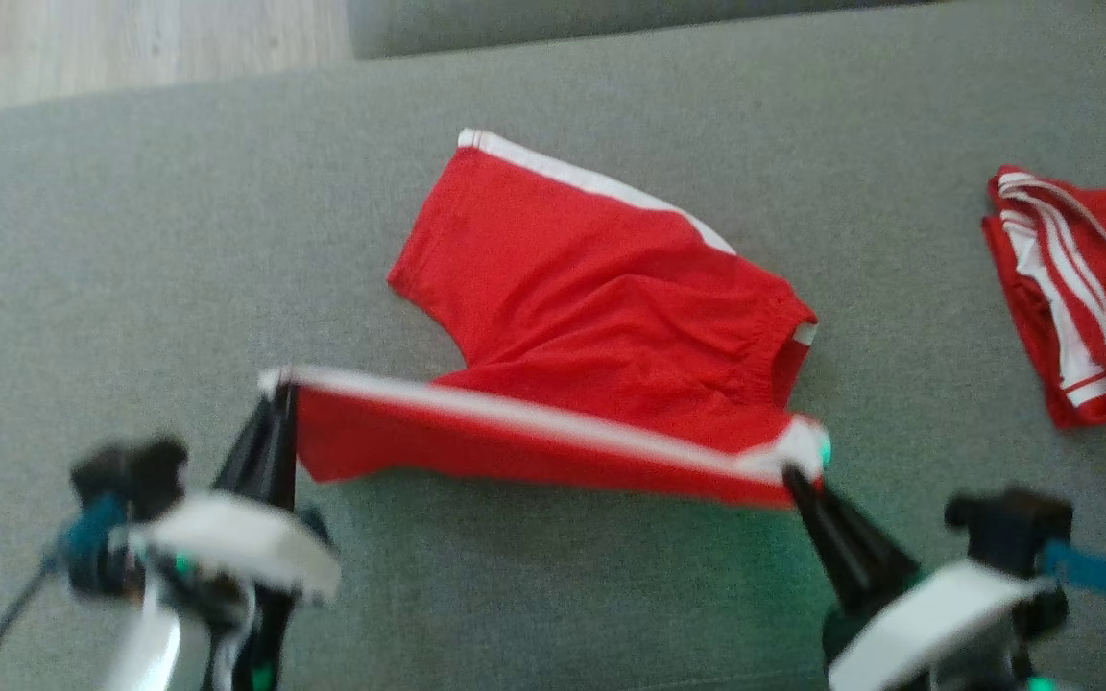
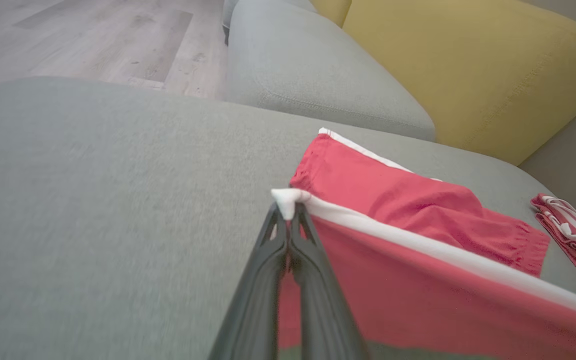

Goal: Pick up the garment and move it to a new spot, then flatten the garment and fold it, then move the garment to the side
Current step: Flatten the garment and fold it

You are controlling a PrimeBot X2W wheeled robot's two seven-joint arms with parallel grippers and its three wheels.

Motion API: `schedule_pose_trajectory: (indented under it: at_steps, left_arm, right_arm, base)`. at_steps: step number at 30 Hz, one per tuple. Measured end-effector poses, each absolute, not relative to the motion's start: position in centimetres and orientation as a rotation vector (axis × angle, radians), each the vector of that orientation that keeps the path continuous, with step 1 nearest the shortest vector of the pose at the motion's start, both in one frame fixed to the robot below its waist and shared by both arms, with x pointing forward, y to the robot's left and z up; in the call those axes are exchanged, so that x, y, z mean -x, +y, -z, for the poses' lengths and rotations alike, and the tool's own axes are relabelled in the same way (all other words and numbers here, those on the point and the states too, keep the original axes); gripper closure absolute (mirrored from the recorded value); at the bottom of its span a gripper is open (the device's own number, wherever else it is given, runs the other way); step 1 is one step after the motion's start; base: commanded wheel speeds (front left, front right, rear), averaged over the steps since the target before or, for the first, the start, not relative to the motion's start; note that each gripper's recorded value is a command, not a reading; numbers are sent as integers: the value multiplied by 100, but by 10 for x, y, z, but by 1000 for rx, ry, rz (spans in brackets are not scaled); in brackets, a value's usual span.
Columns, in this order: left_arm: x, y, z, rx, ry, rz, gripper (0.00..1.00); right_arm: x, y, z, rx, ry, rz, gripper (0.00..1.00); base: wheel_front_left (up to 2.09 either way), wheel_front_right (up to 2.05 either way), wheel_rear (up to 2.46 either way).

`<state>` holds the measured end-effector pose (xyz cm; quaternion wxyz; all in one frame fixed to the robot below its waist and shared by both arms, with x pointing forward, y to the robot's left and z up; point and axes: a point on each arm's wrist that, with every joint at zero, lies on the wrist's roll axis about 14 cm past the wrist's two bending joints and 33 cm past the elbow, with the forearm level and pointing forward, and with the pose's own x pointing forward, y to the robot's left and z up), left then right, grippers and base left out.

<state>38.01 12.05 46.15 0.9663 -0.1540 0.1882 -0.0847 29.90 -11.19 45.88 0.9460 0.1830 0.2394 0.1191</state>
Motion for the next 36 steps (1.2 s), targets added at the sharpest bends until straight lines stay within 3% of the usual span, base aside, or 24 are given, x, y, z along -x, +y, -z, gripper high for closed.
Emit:
schedule_pose_trajectory:
  at_steps: [5,11,24,25,26,27,28,36]
  left_arm:
    - [-449,94,-459,265,408,315,100]
    - [-508,65,-440,172,498,456,100]
    - [-580,10,-402,27,620,574,100]
    - [-583,7,-399,26,621,575,100]
    - [-585,5,-396,25,621,576,78]
    - [-586,3,-393,25,624,577,5]
    - [-586,0,-390,35,633,578,0]
    - [-588,-3,-394,80,554,573,0]
  right_arm:
    - [-364,-109,-463,-386,424,-274,100]
    - [-413,-120,-444,-421,440,-244,100]
    - [-452,-150,-425,-492,421,-150,100]
    - [-454,-150,-423,-496,420,-148,92]
    - [-455,-151,-422,-497,419,-146,60]
    - [-456,-151,-423,-504,411,-145,0]
    - [-458,-150,-424,-510,400,-145,0]
    - [-469,-149,-440,-389,268,-159,0]
  base:
    - [0,0,0]
    - [0,0,0]
    - [0,0,0]
    - [0,0,0]
    - [0,0,0]
    - [0,0,0]
    - [0,0,0]
    - [0,0,0]
